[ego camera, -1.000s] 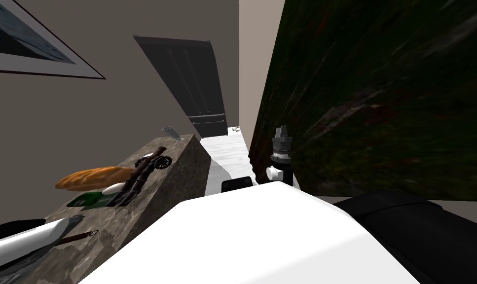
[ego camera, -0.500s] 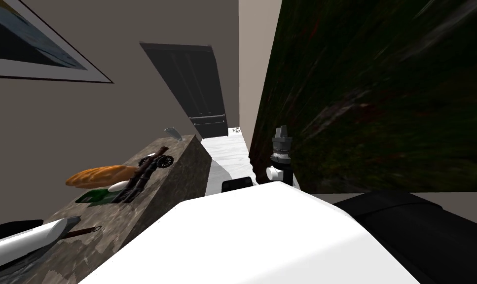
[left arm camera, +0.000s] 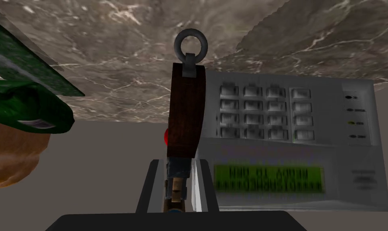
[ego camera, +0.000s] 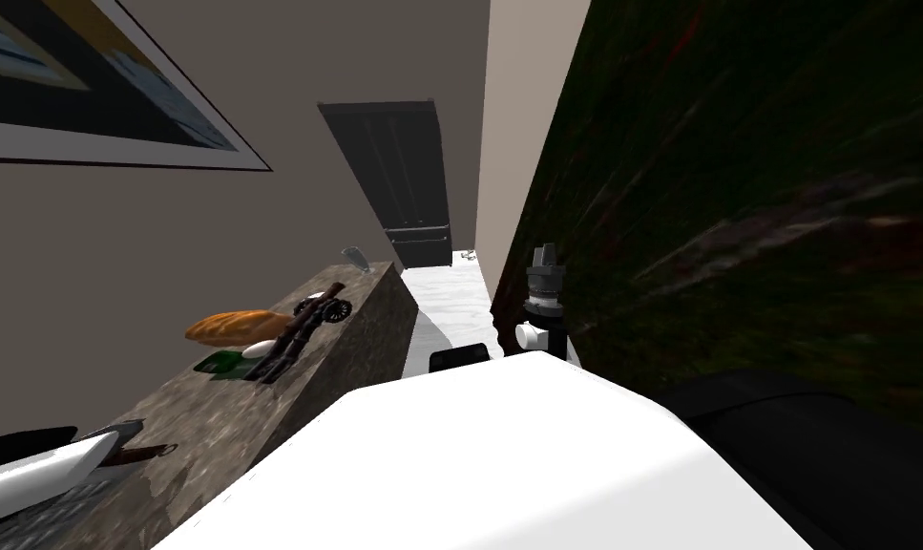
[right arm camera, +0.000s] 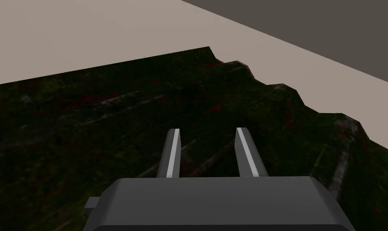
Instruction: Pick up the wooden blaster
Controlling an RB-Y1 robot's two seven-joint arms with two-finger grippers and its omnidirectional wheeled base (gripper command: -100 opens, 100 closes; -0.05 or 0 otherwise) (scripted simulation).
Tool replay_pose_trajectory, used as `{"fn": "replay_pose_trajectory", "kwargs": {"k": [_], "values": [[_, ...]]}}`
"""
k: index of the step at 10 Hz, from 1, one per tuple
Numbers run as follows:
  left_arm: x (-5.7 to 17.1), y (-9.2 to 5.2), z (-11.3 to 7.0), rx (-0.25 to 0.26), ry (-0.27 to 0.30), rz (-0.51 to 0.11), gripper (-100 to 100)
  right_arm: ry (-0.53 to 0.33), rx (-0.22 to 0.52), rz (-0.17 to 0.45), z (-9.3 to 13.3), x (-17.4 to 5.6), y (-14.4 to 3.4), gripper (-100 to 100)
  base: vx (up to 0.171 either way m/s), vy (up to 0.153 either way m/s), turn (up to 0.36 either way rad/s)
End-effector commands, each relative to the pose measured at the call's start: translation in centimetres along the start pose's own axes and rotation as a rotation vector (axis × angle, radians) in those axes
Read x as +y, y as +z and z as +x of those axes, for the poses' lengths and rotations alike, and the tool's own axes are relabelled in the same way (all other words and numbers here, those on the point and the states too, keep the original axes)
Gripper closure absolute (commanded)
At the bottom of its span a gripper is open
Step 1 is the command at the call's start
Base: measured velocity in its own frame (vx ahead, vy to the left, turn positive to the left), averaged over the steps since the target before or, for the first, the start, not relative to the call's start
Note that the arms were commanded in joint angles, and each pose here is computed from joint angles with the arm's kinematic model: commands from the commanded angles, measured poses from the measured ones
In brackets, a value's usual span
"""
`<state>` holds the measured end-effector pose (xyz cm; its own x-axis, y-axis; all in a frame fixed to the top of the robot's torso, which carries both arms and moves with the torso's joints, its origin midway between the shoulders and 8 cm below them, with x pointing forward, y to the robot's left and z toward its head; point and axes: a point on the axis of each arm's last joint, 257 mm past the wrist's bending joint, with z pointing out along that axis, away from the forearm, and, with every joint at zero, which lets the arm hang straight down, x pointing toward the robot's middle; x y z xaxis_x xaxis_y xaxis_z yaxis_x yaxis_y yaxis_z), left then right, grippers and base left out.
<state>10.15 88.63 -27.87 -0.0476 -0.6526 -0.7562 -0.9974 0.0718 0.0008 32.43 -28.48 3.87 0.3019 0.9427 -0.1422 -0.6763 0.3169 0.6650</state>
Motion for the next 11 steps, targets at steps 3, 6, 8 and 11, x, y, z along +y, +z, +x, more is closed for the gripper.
{"fn": "replay_pose_trajectory", "kwargs": {"k": [3,6,8,11], "values": [[-1.2,-1.0,-1.6,-0.054,0.061,0.055,100,0.0,0.0,0.0,0.0,0.0,0.0,0,0.158,0.059,0.285],[-2.5,-2.0,-1.1,-0.075,0.127,0.109,100,0.0,0.0,0.0,0.0,0.0,0.0,0,0.217,0.041,0.347],[-3.8,-2.9,-1.3,-0.089,0.167,0.156,100,0.0,0.0,-0.001,0.0,0.0,0.0,0,0.108,0.017,0.223],[-6.2,-4.3,-0.3,-0.088,0.215,0.229,100,0.0,0.0,-0.001,0.0,0.0,0.0,0,0.164,0.008,0.256]]}}
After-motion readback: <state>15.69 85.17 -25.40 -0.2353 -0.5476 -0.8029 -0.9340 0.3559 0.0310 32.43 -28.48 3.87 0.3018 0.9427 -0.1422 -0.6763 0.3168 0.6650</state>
